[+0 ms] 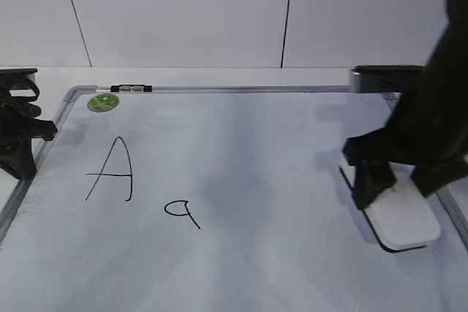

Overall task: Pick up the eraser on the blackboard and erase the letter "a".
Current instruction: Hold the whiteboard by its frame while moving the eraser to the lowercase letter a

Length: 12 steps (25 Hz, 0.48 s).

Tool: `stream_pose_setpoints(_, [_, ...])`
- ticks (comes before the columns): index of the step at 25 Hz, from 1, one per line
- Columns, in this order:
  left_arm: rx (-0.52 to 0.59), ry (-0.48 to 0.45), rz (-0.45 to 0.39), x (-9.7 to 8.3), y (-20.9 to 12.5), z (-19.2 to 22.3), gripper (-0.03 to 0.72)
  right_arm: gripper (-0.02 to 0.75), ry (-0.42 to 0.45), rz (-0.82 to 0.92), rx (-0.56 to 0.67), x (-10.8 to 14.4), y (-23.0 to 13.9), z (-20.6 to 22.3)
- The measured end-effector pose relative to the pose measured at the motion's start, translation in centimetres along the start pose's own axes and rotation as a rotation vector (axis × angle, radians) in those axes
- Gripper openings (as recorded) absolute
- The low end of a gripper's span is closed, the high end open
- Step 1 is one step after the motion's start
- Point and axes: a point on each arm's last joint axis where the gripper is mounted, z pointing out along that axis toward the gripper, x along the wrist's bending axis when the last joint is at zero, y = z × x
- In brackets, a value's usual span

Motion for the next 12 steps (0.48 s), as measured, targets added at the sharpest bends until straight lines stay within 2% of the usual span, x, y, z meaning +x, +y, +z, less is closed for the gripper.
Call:
stream_pose_setpoints(4, [0.0, -0.001, -0.001, 0.0, 0.0, 0.0, 0.02, 0.541, -0.035, -0.142, 0.007, 5.0, 2.8, 1.0])
stream_pose_setpoints(7, [0.0, -0.001, -0.001, 0.0, 0.0, 0.0, 0.02, 0.541, -0.043, -0.209, 0.015, 7.8, 4.7, 2.1])
stream_pose_setpoints(12, [0.0, -0.001, -0.001, 0.0, 0.0, 0.0, 0.02, 0.54, -0.06, -0.261, 0.028, 10.6, 8.1, 4.2])
